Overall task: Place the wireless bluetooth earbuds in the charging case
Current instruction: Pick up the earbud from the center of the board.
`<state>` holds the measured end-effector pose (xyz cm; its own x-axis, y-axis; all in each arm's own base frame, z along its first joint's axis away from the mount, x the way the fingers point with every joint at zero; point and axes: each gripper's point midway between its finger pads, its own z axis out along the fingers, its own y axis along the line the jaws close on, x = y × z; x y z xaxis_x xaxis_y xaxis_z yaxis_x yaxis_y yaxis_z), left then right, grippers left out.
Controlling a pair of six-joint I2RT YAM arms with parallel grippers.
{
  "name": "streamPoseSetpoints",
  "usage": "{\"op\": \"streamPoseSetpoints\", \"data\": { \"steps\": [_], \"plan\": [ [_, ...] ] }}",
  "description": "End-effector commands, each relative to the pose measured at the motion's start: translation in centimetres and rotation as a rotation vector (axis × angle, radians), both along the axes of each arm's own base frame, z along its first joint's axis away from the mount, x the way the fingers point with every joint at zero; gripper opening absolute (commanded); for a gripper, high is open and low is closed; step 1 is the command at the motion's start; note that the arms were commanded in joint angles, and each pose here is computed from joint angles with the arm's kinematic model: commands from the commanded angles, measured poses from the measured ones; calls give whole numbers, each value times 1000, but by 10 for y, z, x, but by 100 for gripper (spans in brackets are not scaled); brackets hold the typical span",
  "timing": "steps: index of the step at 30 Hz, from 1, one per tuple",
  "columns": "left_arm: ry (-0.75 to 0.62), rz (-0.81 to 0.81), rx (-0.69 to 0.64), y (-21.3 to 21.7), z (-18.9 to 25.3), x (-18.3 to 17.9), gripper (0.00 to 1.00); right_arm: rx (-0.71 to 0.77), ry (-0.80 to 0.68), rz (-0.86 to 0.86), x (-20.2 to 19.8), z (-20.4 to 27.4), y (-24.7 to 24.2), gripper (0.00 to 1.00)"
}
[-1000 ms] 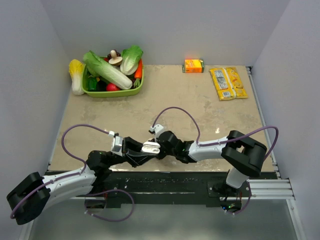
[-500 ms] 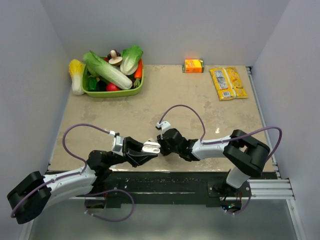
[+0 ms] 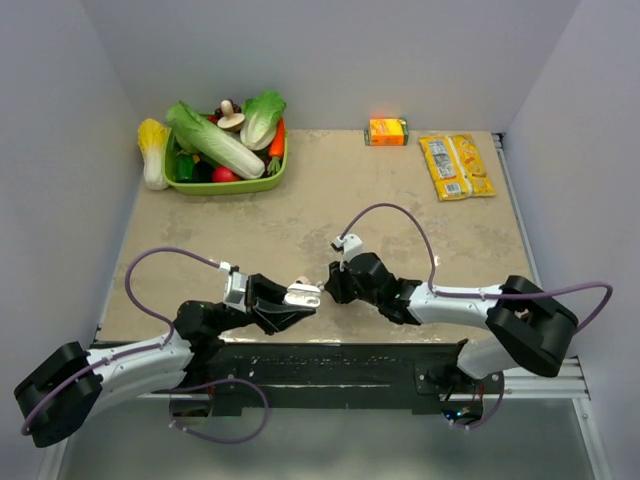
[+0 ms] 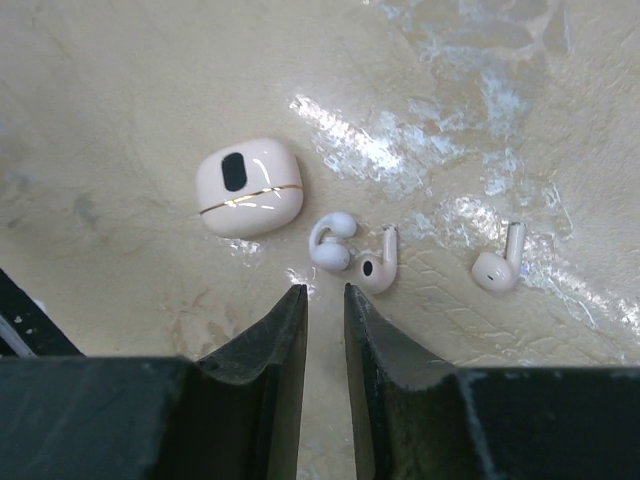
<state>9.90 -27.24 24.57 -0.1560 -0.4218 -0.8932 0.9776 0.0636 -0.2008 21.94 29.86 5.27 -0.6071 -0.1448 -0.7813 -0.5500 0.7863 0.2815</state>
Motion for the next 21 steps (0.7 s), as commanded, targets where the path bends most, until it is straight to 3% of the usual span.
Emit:
{"op": "streamPoseSetpoints", "data": {
  "steps": [1, 7, 21],
  "plan": [
    [-36, 10, -28, 5, 0, -4, 0, 37, -86, 54, 7, 31, 14, 26],
    [-34, 8, -31, 5, 1, -4, 0, -7, -54, 132, 6, 19, 30, 29],
    [-30, 17, -22, 5, -3, -3, 0, -26, -29, 142, 14, 5, 45, 29]
  ]
}}
